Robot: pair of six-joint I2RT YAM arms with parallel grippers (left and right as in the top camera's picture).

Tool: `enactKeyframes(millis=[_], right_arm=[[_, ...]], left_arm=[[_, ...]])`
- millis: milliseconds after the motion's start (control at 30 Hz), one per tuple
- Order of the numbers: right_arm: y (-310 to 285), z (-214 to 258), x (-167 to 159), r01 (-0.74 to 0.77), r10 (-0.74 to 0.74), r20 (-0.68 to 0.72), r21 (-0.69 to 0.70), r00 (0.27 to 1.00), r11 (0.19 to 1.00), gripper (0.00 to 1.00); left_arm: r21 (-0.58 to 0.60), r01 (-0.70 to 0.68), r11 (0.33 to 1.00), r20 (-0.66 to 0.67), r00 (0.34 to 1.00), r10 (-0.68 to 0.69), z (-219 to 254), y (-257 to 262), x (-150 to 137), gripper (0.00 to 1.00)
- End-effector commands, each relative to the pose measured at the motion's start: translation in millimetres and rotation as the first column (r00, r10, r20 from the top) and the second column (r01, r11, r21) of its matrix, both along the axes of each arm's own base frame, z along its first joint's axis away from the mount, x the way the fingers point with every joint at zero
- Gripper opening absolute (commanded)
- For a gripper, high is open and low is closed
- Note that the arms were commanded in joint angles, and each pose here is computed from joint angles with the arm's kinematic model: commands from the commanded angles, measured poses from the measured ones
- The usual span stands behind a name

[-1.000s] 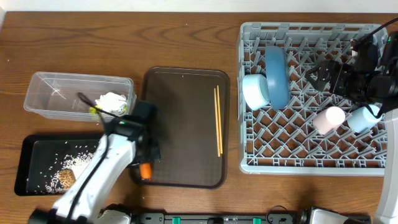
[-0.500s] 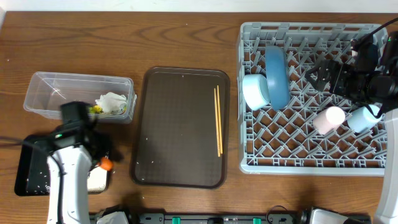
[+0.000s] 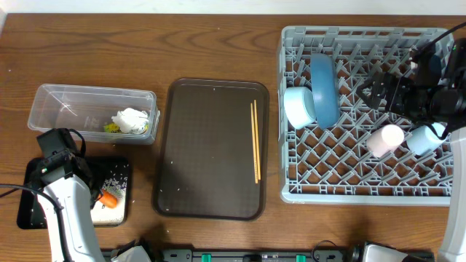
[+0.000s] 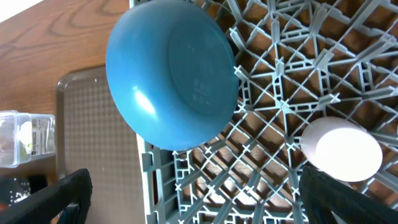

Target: Sort waste into correct bins and load items into the dishwasher rack

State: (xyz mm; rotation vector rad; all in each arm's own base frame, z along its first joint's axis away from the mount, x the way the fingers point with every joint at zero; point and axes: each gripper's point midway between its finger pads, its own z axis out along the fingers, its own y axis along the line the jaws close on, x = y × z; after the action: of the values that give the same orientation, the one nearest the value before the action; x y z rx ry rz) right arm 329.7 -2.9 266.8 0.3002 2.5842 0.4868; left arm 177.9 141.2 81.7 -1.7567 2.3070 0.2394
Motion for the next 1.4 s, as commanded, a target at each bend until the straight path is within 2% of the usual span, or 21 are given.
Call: enactKeyframes(millis=[0,167,300,400,433,500,600,633,733,800,900,933,967,1133,1233,1367], right_arm=[[5,5,-3,-0.027,0.027,0.014,-0.009,1.0,1.0,0.99],[7,5,-3,-0.031,0.031,0.016,-0.004,0.999,1.0,0.99],[33,11,-4,-0.151,0.149,0.051,0.043,0.987,0.988,0.99],[61,12,-6,-0.239,0.237,0.061,0.037,0.97,0.97,0.94],[75,12,-7,-0.279,0.277,0.069,0.031,0.958,0.96,0.89],[103,15,-9,-0.355,0.353,0.09,0.015,0.931,0.935,0.87],[146,15,-12,-0.408,0.411,0.101,-0.049,0.906,0.912,0.83],[153,13,-11,-0.399,0.405,0.097,-0.078,0.909,0.914,0.83],[171,1,-9,-0.31,0.332,0.073,-0.215,0.94,0.926,0.8],[187,-9,-12,-0.291,0.314,0.053,-0.252,0.948,0.923,0.76],[220,-35,-16,-0.32,0.328,-0.009,-0.246,0.945,0.915,0.68],[228,-45,-16,-0.33,0.333,-0.03,-0.246,0.943,0.912,0.68],[237,-56,-15,-0.343,0.341,-0.054,-0.249,0.938,0.905,0.63],[262,-123,-6,-0.33,0.288,-0.187,-0.259,0.939,0.908,0.45],[266,-162,-2,-0.306,0.236,-0.268,-0.262,0.934,0.915,0.43],[276,-201,-6,-0.319,0.227,-0.359,-0.223,0.905,0.921,0.34]], left_arm=[[0.007,-0.004,1.0,0.008,1.0,0.004,3,2,0,0.6],[-0.044,0.059,0.997,0.081,0.995,-0.055,12,-8,16,0.67],[-0.069,0.263,0.962,0.228,0.943,-0.242,43,-25,51,0.67],[-0.008,0.531,0.847,0.33,0.801,-0.499,76,-50,83,0.67],[0.025,0.619,0.785,0.349,0.73,-0.587,87,-62,91,0.67],[0.082,0.742,0.665,0.352,0.603,-0.716,99,-82,101,0.67],[0.148,0.868,0.473,0.307,0.415,-0.857,104,-114,108,0.68],[0.155,0.892,0.425,0.292,0.37,-0.882,104,-122,108,0.68],[0.147,0.929,0.341,0.28,0.292,-0.915,102,-143,106,0.68],[0.135,0.936,0.324,0.261,0.282,-0.923,99,-148,102,0.68],[0.129,0.93,0.343,0.185,0.317,-0.93,94,-136,97,0.73],[0.129,0.928,0.349,0.168,0.326,-0.93,93,-133,96,0.89],[0.128,0.927,0.353,0.155,0.333,-0.93,92,-131,95,0.98],[0.111,0.929,0.353,0.151,0.335,-0.93,90,-131,91,0.98],[0.111,0.929,0.353,0.151,0.335,-0.93,90,-131,91,0.98],[0.111,0.929,0.353,0.151,0.335,-0.93,90,-131,91,0.98]])
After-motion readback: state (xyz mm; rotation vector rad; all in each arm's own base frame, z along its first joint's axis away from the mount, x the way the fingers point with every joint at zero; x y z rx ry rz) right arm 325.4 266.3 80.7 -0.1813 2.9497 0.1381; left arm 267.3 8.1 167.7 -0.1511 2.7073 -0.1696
